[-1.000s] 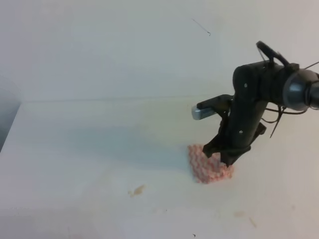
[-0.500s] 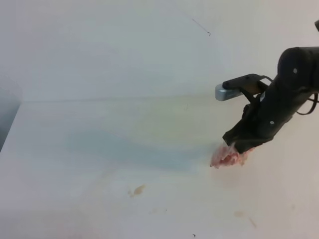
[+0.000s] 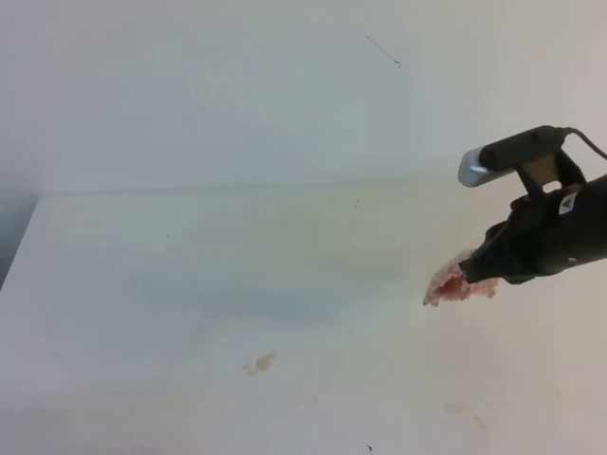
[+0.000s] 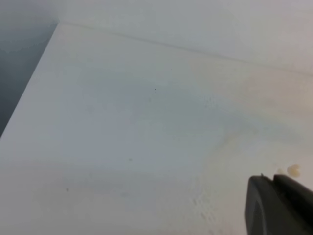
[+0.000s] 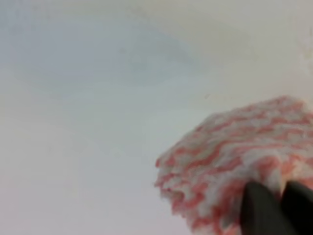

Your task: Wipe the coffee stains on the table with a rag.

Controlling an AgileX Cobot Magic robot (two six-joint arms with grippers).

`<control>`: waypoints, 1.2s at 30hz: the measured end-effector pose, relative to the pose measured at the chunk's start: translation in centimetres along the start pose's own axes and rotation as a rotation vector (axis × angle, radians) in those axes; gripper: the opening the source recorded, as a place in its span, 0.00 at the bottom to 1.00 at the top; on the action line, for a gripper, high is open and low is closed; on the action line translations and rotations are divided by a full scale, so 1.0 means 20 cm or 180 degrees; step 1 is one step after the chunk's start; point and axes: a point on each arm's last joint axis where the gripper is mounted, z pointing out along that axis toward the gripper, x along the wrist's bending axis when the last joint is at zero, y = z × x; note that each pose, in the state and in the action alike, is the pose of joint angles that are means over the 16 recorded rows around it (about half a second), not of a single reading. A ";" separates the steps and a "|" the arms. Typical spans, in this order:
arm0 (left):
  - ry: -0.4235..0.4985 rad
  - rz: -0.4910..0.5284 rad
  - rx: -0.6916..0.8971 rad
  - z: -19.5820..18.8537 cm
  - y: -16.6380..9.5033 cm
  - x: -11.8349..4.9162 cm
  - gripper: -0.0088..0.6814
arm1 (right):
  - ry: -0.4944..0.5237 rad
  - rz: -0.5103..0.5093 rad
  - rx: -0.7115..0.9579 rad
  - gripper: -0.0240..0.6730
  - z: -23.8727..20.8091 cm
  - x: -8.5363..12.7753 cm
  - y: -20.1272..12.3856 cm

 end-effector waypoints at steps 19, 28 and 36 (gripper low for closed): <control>0.0000 0.0000 0.0000 0.00 0.00 0.00 0.01 | -0.0027 -0.0151 -0.0976 0.29 -0.56 0.06 0.07; 0.0000 0.0000 0.0000 0.00 0.00 0.00 0.01 | -0.0169 -0.0268 -0.1943 0.05 -1.10 0.12 -0.07; 0.0000 0.0000 0.0000 0.00 0.00 0.00 0.01 | -0.0267 -0.0075 -0.2459 0.03 -1.21 0.13 -0.35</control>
